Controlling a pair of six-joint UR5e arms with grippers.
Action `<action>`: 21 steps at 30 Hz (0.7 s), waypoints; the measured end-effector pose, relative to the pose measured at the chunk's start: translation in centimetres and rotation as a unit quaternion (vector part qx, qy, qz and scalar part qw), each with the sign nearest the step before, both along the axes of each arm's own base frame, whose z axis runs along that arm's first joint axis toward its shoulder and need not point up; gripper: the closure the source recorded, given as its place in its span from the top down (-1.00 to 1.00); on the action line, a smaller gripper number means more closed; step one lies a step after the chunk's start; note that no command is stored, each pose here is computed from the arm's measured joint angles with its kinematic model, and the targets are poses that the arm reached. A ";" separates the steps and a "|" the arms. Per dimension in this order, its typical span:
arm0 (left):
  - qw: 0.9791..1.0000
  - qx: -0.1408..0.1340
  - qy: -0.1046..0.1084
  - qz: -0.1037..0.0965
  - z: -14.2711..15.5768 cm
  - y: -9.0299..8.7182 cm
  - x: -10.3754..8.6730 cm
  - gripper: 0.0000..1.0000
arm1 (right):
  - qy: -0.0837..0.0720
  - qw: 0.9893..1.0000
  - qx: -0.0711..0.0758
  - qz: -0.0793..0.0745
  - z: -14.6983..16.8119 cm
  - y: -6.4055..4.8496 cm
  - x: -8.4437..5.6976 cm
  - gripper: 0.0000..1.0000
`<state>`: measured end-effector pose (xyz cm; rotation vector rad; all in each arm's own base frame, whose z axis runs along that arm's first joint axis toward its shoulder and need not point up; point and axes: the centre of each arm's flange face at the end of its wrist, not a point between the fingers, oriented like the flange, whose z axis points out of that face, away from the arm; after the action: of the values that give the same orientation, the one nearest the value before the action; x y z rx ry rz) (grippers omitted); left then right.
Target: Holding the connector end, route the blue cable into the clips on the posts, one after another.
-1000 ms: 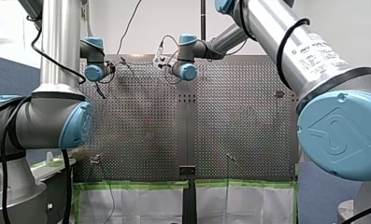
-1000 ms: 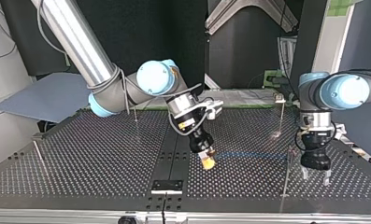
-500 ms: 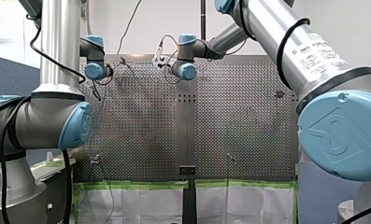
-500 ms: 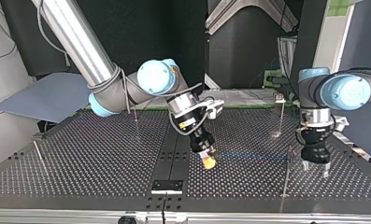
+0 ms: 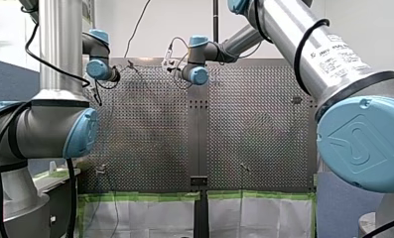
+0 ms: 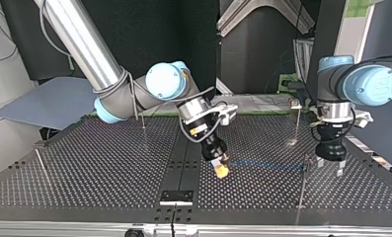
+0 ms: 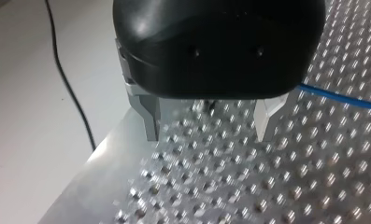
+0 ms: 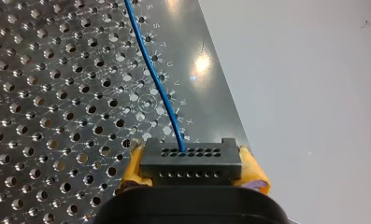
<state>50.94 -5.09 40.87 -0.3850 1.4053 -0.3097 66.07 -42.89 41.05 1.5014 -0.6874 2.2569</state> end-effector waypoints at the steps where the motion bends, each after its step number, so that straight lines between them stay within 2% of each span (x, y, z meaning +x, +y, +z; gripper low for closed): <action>1: 1.000 -0.001 0.003 -0.002 0.0 -0.1 -0.3 1.00 | 0.000 1.000 0.000 0.000 0.0 0.0 0.0 -1.00; 5: 1.000 -0.007 0.017 -0.013 0.0 -0.8 -2.1 1.00 | 0.001 1.000 0.001 0.000 0.0 0.0 0.0 -1.00; 13: 0.999 -0.010 0.026 -0.046 1.5 -3.0 -4.7 1.00 | 0.003 1.000 0.002 0.001 0.0 0.1 0.0 -1.00; 17: 0.997 -0.023 0.027 -0.069 2.7 -4.2 -6.1 1.00 | 0.003 1.000 0.002 0.001 0.1 0.2 0.0 -1.00; 21: 0.996 -0.032 0.030 -0.083 3.6 -5.1 -7.4 1.00 | 0.003 1.000 0.003 0.003 0.1 0.4 0.1 -1.00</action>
<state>43.52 -10.22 44.49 -0.3325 1.4916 -0.4842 66.16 -42.47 41.13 1.5152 -0.6891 2.2549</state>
